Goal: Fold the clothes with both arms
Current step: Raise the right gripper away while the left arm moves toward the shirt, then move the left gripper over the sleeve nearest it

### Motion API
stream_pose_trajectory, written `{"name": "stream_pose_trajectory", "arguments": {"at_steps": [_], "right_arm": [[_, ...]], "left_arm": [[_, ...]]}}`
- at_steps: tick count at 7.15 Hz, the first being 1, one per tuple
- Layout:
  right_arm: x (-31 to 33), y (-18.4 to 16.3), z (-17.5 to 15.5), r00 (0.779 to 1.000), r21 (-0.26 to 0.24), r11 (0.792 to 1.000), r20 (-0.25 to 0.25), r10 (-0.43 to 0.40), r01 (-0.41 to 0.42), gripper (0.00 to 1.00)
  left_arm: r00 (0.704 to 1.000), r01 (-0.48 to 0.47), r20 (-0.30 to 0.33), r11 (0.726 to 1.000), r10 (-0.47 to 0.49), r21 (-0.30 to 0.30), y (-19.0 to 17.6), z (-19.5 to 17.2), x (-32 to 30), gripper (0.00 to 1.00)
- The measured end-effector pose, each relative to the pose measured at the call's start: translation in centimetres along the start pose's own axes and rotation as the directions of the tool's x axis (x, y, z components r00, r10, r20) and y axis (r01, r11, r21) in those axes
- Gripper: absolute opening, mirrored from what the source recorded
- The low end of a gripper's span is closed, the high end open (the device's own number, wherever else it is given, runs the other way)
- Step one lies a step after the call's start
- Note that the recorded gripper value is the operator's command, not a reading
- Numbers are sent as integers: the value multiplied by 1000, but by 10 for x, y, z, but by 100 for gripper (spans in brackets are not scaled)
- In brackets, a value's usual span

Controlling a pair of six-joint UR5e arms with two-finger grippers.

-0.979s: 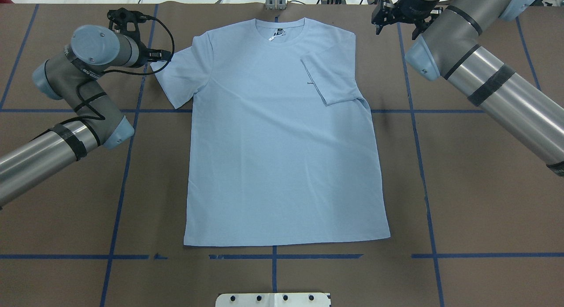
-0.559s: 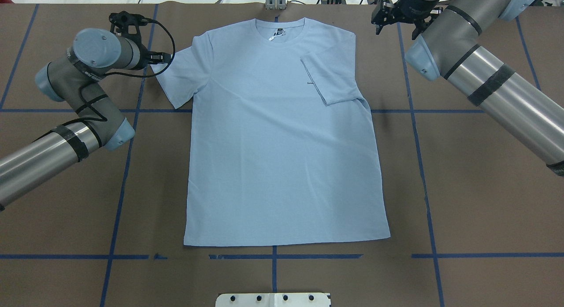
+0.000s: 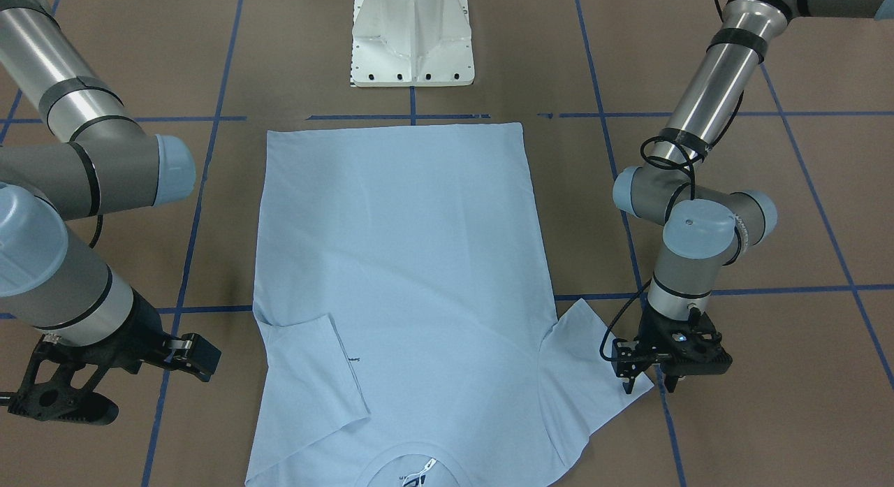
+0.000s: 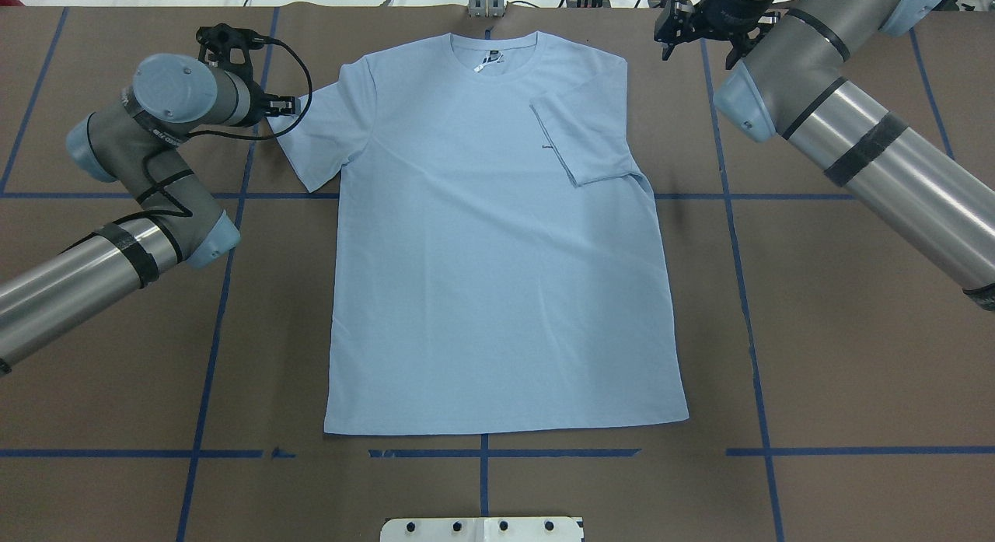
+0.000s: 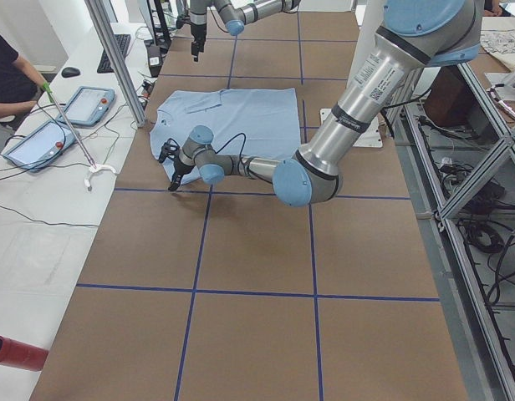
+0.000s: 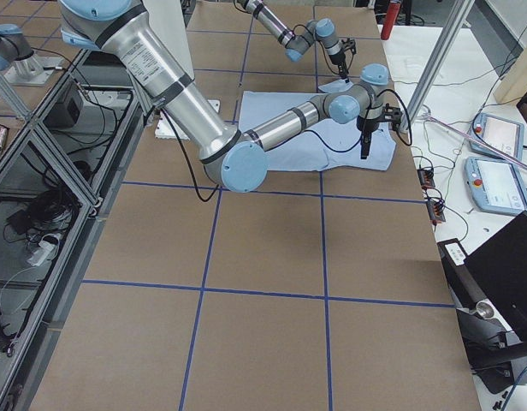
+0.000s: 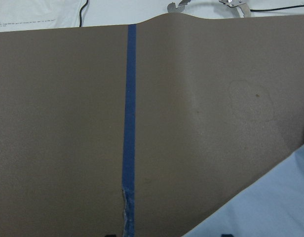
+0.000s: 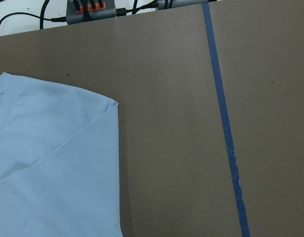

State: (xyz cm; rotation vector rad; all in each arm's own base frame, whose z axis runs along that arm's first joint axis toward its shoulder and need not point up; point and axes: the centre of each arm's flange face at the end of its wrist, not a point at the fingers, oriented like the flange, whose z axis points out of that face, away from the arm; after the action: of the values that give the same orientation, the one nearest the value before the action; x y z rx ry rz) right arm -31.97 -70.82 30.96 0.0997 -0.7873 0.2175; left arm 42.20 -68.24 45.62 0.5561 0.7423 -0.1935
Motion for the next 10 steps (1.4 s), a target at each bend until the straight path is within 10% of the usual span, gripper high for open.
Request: {"name": "stream_pose_trajectory", "arguments": {"at_steps": [5,10], "right_arm": [[1,0,1,1000,-1,1000,-2,0,0,100],[2,0,2,1000,-2,1000,-4,1,-1,100]], "left_arm": [[1000,-3,-3,1000,3,-5,3,1,3,0],[1000,-9,-23,1000,9,-3,-26,-33,56,0]]}}
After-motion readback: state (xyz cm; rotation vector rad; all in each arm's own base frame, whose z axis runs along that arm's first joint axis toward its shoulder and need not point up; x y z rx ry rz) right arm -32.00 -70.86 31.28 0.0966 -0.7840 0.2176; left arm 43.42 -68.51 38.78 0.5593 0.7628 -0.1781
